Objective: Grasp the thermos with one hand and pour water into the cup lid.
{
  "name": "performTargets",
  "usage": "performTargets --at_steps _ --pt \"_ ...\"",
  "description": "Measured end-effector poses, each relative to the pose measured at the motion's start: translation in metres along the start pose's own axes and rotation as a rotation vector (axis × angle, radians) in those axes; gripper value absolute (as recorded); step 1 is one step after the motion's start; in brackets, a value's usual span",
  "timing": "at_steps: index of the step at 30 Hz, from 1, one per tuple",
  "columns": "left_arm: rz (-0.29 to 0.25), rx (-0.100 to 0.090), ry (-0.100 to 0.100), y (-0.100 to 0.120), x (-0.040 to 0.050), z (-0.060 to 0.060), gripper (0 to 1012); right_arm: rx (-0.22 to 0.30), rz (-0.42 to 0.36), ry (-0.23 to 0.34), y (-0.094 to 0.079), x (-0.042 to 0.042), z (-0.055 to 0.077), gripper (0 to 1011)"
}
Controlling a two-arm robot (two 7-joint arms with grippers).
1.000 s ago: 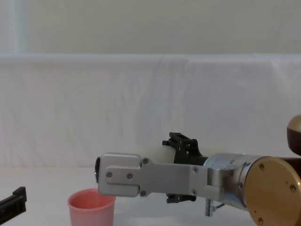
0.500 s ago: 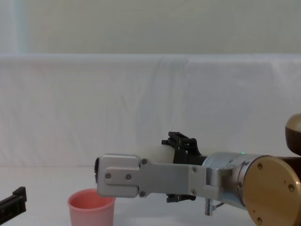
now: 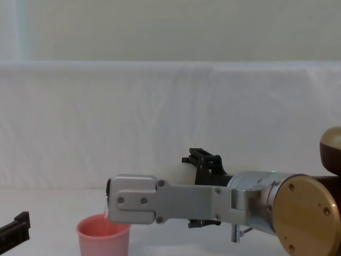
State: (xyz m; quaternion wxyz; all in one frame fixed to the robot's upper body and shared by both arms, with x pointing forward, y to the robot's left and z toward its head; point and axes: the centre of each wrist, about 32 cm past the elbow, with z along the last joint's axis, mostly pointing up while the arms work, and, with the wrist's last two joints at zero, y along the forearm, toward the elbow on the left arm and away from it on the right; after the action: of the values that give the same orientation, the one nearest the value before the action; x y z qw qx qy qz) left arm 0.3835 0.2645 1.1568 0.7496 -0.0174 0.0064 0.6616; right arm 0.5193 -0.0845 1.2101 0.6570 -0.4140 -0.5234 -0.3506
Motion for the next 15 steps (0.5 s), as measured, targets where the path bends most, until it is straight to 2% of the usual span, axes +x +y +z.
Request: performTargets --at_steps 15 --pt "0.0 0.0 0.0 0.0 0.0 0.0 1001 -0.006 0.003 -0.014 0.0002 -0.0002 -0.0014 958"
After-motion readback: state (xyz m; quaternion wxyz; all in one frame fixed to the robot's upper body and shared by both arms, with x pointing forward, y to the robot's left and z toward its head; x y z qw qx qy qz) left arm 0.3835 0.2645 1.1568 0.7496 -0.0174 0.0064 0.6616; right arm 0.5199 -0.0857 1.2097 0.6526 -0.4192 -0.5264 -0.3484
